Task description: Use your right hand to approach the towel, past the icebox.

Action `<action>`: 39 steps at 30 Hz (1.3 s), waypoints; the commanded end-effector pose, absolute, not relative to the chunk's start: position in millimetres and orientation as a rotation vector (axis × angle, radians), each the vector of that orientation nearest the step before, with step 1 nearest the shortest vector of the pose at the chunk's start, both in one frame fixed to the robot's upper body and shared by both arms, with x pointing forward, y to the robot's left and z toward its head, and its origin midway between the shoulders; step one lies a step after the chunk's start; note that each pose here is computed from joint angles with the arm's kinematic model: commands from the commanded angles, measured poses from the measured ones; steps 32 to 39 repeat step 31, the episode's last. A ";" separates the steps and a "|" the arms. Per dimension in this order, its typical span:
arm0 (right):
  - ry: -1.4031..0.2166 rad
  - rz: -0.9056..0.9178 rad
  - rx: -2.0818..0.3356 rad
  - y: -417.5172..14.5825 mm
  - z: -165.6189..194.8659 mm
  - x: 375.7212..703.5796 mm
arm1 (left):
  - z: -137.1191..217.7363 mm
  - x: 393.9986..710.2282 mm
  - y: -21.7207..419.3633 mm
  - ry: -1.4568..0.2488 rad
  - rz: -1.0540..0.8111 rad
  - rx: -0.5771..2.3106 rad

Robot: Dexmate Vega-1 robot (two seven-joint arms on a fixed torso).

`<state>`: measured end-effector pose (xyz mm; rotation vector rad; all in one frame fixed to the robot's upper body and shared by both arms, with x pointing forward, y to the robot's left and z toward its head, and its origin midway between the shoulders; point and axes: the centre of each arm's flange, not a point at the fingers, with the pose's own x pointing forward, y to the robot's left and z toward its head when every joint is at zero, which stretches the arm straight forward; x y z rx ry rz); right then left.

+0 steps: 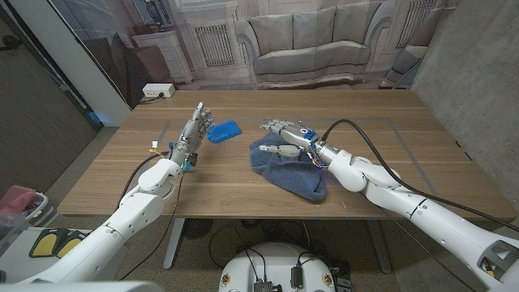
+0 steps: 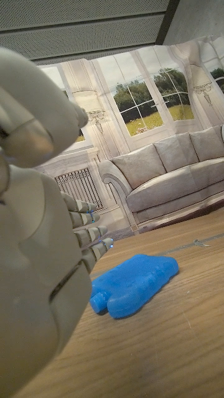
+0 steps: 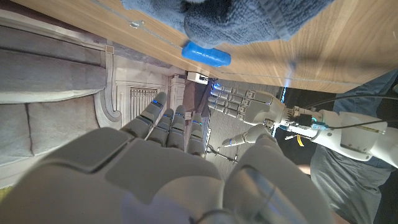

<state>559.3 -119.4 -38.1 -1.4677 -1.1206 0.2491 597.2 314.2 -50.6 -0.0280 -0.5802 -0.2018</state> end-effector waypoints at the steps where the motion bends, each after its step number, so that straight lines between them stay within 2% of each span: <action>1: -1.066 0.267 -1.528 -118.3 -43.5 566.1 | -52.9 598.9 314.8 -0.577 -0.204 -0.032; 39: -1.022 0.269 -1.539 -114.4 -40.3 556.2 | -58.8 592.4 314.5 -0.578 -0.222 -0.037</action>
